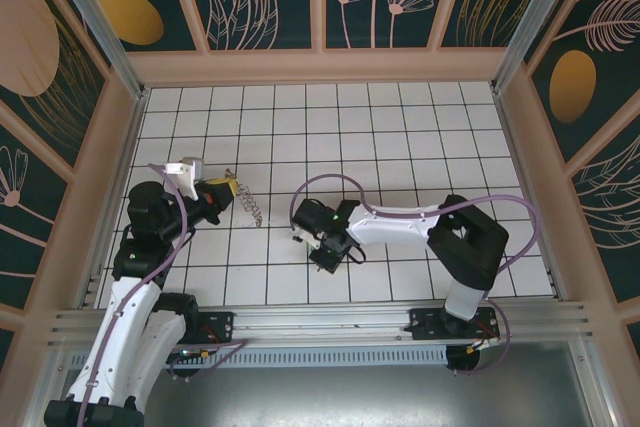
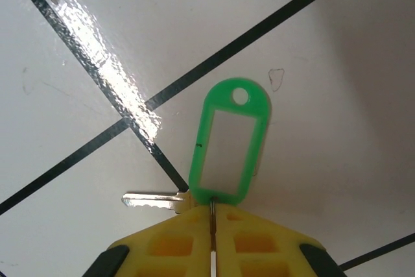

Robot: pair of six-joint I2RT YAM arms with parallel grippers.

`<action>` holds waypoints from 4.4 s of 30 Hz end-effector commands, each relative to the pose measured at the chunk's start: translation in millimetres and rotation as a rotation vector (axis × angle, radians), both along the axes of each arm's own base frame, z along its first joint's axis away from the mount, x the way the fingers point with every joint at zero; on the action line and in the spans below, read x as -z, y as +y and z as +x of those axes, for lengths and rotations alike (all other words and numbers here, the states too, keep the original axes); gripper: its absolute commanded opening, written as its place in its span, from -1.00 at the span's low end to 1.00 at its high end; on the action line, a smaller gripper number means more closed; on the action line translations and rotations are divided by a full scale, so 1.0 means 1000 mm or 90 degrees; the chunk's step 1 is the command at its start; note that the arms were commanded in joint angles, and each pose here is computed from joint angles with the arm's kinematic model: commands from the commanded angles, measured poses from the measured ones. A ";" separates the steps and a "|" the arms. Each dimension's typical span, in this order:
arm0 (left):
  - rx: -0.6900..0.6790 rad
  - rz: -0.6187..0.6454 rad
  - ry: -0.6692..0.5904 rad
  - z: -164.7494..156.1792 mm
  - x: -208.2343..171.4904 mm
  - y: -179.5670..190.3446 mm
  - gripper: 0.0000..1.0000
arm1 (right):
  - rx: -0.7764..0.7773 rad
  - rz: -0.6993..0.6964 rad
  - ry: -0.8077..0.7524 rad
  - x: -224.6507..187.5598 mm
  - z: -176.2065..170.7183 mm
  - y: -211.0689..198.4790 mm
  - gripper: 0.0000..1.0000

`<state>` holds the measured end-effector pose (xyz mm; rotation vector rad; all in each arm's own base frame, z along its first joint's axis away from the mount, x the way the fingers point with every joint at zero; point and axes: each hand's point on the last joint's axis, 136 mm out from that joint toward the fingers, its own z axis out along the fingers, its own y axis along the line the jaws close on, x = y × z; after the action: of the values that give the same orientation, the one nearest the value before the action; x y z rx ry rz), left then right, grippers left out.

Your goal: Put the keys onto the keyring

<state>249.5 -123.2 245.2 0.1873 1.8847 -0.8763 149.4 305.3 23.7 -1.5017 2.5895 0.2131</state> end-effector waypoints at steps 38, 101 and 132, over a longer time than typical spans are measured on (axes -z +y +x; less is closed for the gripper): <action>0.383 0.001 -0.262 -0.096 -0.099 -0.080 -1.00 | -0.149 0.732 -0.455 -0.289 -0.045 -0.007 -1.00; 0.620 0.188 -0.221 -0.142 -0.030 -0.188 -1.00 | -0.183 0.804 -0.481 -0.288 -0.071 -0.032 -1.00; 0.627 0.194 -0.226 -0.148 -0.030 -0.183 -1.00 | -0.154 0.764 -0.483 -0.270 -0.058 -0.024 -1.00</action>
<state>107.1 -307.1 260.4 1.4319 1.6014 -1.0695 87.9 284.1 283.3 -1.1023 1.2398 0.8320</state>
